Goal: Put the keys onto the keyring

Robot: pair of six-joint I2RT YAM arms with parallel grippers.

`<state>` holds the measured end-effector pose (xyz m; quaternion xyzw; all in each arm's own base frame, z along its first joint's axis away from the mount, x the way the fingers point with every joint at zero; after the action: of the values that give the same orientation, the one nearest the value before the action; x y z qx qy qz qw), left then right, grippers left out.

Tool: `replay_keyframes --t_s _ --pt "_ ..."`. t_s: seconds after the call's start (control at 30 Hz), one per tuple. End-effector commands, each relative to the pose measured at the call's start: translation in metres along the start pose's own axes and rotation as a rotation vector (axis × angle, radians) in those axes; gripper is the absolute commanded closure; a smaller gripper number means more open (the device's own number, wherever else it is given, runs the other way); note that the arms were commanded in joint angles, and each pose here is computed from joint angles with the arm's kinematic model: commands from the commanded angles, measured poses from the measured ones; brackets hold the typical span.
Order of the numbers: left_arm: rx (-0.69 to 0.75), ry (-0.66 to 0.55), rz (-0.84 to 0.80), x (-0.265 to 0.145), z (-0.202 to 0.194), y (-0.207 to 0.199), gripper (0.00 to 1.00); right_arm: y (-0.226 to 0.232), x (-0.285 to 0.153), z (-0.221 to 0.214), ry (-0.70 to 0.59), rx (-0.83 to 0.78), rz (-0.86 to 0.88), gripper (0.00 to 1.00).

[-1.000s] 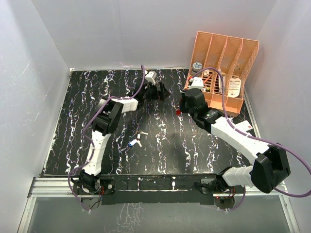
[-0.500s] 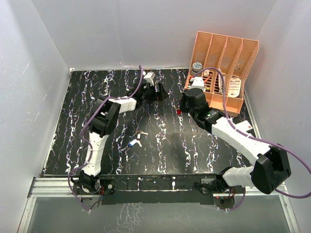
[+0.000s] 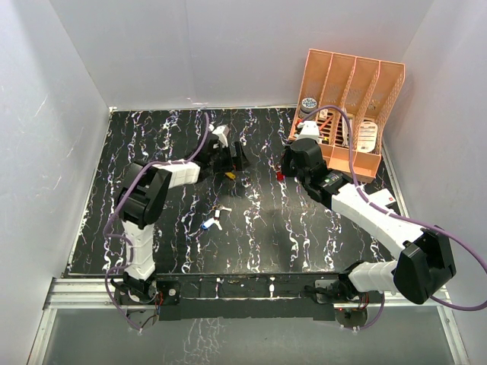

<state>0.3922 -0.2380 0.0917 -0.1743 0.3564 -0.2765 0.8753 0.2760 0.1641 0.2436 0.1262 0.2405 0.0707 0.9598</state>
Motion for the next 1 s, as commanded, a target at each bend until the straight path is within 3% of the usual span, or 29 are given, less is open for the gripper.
replay_keyframes --t_s 0.0,0.37,0.53,0.97 --pt "-0.004 -0.001 0.070 -0.035 0.009 -0.001 0.05 0.003 -0.009 0.016 -0.076 0.023 0.038 1.00" --pt "0.059 -0.232 0.080 -0.090 0.065 -0.028 0.06 0.005 -0.011 0.017 -0.077 0.029 0.052 1.00" --pt "0.063 -0.179 0.137 -0.092 0.058 -0.022 0.09 0.005 -0.009 0.016 -0.072 0.028 0.055 1.00" --pt "0.061 -0.119 0.325 -0.084 0.023 0.008 0.28 0.006 -0.007 0.015 -0.068 0.029 0.058 1.00"
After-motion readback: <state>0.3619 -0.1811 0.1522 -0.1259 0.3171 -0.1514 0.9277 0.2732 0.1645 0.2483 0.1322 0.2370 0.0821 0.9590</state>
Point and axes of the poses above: each gripper's point midway between its finger pads, its own x axis out along the fingers, its own y axis along the line the jaws close on, z = x × y, the point moved 9 cm from there along -x, back along the fingers, and after that the axes turned 3 degrees about x, right-handed, at the moved point
